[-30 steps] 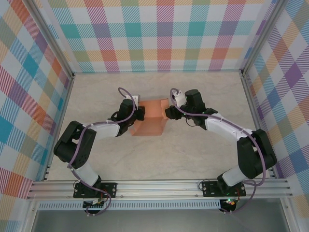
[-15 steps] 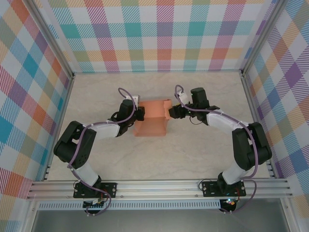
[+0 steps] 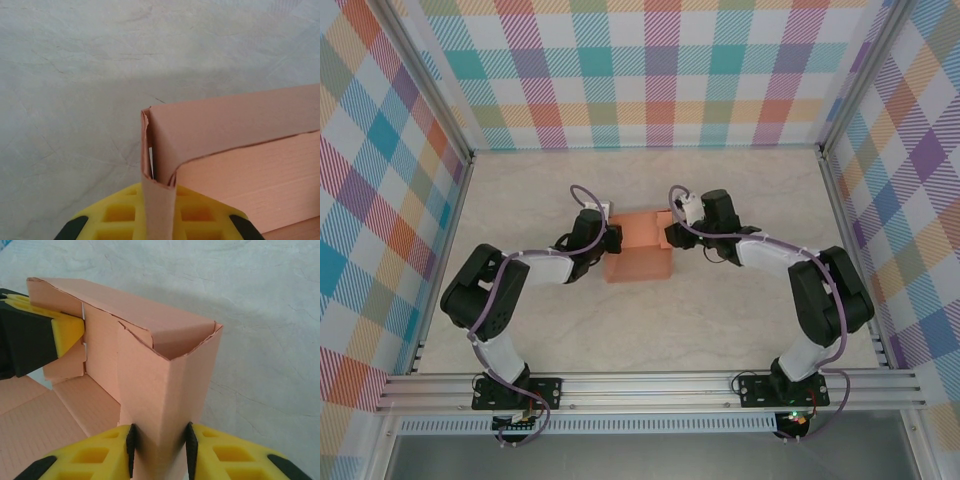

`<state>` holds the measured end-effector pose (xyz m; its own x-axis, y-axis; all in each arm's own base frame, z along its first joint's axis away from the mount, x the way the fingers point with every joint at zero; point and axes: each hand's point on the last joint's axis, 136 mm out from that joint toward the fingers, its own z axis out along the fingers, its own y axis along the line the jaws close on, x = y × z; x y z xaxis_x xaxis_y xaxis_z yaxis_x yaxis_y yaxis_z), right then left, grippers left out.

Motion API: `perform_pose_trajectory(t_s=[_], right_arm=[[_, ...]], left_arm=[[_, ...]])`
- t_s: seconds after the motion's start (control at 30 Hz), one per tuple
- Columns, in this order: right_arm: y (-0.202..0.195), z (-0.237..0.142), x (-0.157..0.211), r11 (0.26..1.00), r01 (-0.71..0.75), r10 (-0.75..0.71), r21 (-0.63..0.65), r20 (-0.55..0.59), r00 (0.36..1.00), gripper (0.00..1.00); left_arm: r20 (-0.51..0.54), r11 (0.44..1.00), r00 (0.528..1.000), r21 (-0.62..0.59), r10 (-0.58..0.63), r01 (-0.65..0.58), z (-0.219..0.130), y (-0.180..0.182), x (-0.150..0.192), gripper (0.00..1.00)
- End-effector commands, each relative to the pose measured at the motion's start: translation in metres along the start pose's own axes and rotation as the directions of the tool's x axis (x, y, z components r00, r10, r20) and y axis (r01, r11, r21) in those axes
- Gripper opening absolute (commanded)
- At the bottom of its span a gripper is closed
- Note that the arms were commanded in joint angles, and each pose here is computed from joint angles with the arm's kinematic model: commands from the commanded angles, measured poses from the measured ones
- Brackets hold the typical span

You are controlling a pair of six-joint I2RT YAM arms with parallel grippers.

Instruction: Fold the paper box

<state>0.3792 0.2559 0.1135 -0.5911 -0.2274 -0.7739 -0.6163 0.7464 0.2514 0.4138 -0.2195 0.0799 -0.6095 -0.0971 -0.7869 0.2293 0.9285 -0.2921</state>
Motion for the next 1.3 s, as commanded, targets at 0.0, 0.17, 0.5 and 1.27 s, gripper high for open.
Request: perform_pose_trajectory(t_s=[0.0,0.17,0.5,1.27], right_arm=[[-0.001,0.003,-0.018,0.997,0.044,-0.050,0.066,0.086,0.995,0.32],[-0.005,0.008,0.000,0.990,-0.001,-0.004,0.142,0.036,0.999,0.34],[-0.020,0.011,0.000,0.963,-0.104,0.114,0.250,-0.025,0.993,0.36],[0.003,0.018,0.011,0.976,-0.106,0.117,0.192,-0.046,0.992,0.40]], left_arm=[[0.000,0.996,1.000,0.085,0.017,-0.017,-0.003,-0.038,-0.009,0.00],[0.000,0.999,1.000,-0.036,0.002,-0.002,-0.006,-0.025,-0.012,0.00],[0.055,0.991,0.994,-0.100,0.092,-0.087,-0.017,-0.042,-0.014,0.00],[0.078,0.942,0.993,-0.329,0.092,-0.062,-0.028,-0.020,-0.029,0.00]])
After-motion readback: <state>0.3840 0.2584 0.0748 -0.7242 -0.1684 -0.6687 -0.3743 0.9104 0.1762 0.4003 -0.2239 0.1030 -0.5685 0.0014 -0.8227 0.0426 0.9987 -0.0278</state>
